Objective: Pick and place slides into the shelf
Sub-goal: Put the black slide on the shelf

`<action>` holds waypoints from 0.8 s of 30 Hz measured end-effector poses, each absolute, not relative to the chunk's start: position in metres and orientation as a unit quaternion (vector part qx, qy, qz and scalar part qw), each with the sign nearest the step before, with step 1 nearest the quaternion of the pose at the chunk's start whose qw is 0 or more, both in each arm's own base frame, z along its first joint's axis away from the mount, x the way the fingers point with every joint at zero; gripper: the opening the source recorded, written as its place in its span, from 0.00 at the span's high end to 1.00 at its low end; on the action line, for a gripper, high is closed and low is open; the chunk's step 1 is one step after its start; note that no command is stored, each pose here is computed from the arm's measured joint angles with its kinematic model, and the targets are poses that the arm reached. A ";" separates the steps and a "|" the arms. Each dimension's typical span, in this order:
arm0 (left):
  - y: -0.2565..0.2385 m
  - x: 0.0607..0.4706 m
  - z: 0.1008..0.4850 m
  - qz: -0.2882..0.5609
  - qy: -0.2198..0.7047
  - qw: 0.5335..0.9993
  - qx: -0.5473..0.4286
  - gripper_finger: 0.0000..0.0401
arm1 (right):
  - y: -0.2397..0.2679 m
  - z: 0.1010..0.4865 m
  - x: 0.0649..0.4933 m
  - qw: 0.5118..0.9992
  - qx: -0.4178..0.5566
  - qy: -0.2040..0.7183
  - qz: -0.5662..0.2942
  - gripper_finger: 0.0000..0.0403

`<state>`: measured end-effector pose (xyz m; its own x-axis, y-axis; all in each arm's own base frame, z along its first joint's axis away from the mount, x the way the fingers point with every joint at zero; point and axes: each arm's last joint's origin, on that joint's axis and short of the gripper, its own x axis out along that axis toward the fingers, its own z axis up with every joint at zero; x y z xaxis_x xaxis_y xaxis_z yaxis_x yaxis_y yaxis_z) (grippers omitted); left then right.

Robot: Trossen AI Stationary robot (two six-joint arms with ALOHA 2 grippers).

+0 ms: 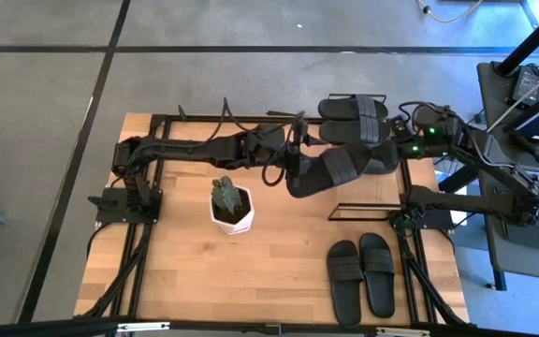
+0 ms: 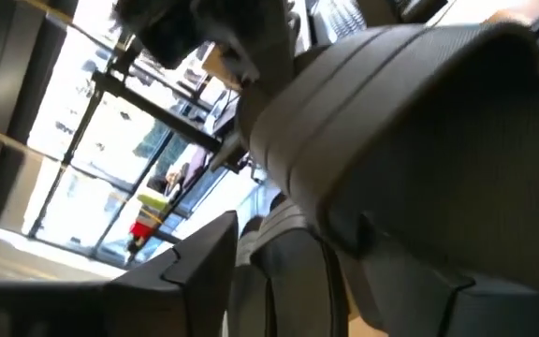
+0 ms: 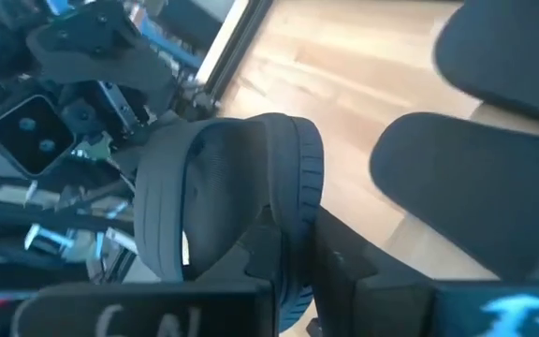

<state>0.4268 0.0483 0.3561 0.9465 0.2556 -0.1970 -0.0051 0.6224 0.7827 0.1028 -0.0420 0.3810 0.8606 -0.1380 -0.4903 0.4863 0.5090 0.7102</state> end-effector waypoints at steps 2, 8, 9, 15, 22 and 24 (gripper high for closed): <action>0.052 0.425 0.358 0.080 0.145 0.899 0.406 0.46 | -0.039 0.383 0.094 0.849 0.459 0.174 -0.195 0.91; 0.064 0.416 0.368 0.074 0.128 0.923 0.356 0.46 | -0.026 0.377 0.062 0.827 0.469 0.173 -0.257 0.91; 0.066 0.411 0.373 0.077 0.126 0.926 0.348 0.46 | -0.024 0.376 0.056 0.823 0.475 0.171 -0.261 0.91; 0.091 0.387 0.400 0.123 0.086 0.955 0.255 0.46 | -0.012 0.371 0.030 0.806 0.497 0.153 -0.282 0.91; 0.114 0.374 0.401 0.141 0.105 0.966 0.190 0.46 | -0.003 0.357 0.008 0.772 0.522 0.170 -0.321 0.91; 0.118 0.372 0.400 0.145 0.113 0.966 0.183 0.46 | -0.002 0.351 0.006 0.764 0.531 0.172 -0.325 0.91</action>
<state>0.3724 0.1180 0.3996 0.9323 0.3219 -0.1652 -0.2394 0.8912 0.3854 0.0059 -0.0016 0.3508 0.7301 -0.3128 -0.6075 0.6784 0.2257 0.6991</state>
